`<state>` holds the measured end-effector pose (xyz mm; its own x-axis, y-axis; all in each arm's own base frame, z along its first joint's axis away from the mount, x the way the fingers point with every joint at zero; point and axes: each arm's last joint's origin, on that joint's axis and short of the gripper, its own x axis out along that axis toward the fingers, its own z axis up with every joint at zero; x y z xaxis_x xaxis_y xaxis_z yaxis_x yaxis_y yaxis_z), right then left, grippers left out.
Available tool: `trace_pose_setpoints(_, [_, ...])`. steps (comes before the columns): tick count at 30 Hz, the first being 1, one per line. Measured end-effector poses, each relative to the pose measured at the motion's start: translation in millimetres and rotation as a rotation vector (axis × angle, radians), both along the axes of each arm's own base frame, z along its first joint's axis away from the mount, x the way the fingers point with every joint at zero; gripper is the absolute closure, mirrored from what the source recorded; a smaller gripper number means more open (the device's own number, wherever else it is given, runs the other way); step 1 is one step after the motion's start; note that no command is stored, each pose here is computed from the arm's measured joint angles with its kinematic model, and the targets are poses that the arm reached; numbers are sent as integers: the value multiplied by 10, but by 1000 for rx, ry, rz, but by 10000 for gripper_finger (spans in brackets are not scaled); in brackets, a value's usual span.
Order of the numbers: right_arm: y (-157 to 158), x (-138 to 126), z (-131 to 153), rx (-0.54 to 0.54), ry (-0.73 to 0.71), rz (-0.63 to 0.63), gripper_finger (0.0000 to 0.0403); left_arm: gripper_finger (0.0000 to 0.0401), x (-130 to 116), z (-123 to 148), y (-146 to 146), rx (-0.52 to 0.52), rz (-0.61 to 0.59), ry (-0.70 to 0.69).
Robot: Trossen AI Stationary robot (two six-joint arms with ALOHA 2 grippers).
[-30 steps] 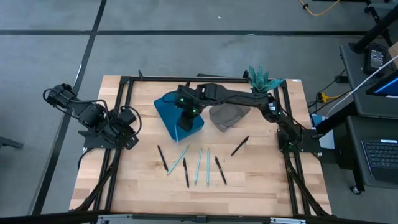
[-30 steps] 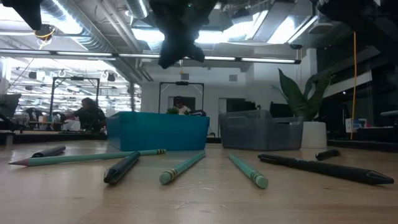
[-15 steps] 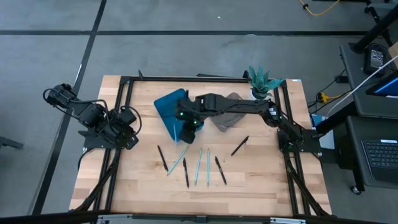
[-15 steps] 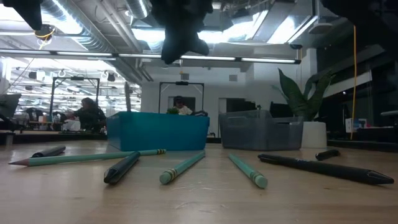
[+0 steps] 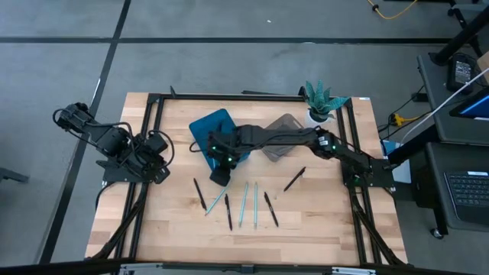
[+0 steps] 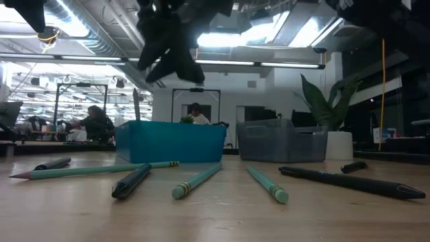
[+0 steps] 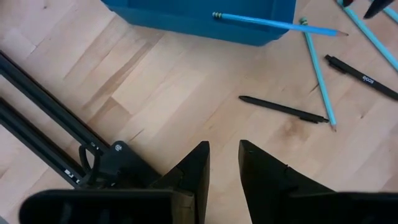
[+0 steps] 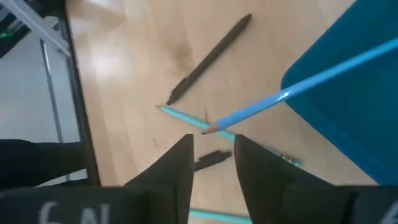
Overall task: Sort pens & pencils
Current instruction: Put the blue pencil into the blue bin
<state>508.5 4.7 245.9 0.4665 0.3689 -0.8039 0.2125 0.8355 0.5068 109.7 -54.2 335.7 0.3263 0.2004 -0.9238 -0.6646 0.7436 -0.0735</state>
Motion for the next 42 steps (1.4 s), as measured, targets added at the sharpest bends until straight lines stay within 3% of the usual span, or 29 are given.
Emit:
trace_pose_setpoints(7, [-88, 4, 0, -36, 0, -42, 275, 321, 1, 1, 2, 18, -26, 2])
trace_pose_setpoints(22, [-189, 53, -63, 31, 32, -184, 276, 321, 4, 4, 10, 43, -19, -13])
trace_pose_setpoints(29, [-139, 124, -341, 71, 100, -185, 276, 321, 5, 4, 10, 43, -19, -13])
trace_pose_setpoints(42, [-140, 149, -333, 77, 78, -203, 276, 321, 6, 6, 13, 62, -33, -17])
